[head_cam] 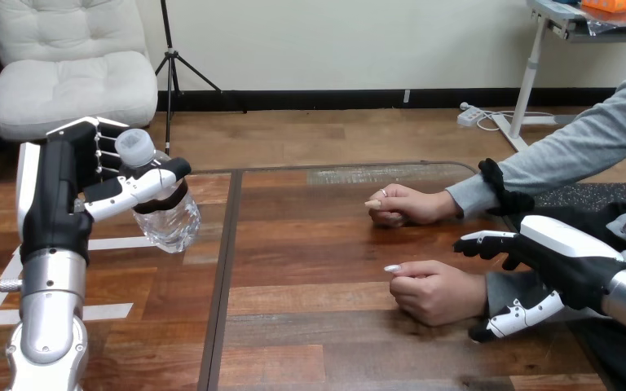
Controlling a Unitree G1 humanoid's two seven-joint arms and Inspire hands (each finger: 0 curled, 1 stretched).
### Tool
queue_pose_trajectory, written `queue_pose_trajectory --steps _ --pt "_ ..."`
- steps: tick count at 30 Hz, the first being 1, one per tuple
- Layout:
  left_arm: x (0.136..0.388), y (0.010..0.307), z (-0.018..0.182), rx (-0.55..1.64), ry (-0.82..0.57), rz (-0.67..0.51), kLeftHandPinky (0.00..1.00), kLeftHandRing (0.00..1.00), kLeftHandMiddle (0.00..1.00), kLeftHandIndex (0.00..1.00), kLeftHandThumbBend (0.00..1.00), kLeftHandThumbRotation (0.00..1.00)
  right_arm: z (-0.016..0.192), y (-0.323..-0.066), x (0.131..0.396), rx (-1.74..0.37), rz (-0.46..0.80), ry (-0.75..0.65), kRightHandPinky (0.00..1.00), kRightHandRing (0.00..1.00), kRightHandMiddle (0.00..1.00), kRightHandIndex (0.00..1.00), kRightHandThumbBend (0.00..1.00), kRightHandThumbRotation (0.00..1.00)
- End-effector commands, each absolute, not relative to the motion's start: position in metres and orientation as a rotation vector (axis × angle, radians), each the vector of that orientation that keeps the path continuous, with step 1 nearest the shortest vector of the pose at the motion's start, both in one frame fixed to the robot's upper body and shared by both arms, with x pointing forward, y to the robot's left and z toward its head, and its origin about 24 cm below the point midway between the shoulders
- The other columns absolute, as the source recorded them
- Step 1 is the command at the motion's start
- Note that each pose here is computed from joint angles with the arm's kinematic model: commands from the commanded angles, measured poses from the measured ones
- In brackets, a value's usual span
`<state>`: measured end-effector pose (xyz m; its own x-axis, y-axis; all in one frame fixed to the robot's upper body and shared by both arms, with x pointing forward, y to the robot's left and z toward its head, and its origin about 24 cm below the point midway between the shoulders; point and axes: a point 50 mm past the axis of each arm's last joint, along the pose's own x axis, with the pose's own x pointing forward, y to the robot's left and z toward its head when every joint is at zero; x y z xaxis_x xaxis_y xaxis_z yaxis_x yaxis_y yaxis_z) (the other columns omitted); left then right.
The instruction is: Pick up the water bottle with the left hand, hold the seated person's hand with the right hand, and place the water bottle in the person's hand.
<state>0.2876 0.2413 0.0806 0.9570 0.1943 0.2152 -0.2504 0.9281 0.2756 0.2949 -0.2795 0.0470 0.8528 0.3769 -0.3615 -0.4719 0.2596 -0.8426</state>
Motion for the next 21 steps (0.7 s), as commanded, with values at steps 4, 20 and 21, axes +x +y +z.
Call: queue_pose_trajectory --steps 4,20,21 --pt "0.2935 0.2354 0.1076 0.288 -0.3 0.23 0.33 0.38 0.41 0.4 0.74 0.0 0.0824 -0.2804 0.3193 -1.25 0.527 0.008 0.76 0.85 0.86 0.86 1.0 0.3" --pt "0.2928 0.2382 0.1064 0.288 -0.298 0.231 0.33 0.38 0.41 0.4 0.74 0.0 0.0841 -0.2819 0.3251 -1.275 0.532 0.054 0.78 0.86 0.87 0.86 1.0 0.22" --pt "0.2928 0.2385 0.1062 0.287 -0.299 0.23 0.33 0.38 0.41 0.4 0.74 0.0 0.0844 -0.282 0.3254 -1.28 0.532 0.053 0.78 0.86 0.87 0.86 1.0 0.21"
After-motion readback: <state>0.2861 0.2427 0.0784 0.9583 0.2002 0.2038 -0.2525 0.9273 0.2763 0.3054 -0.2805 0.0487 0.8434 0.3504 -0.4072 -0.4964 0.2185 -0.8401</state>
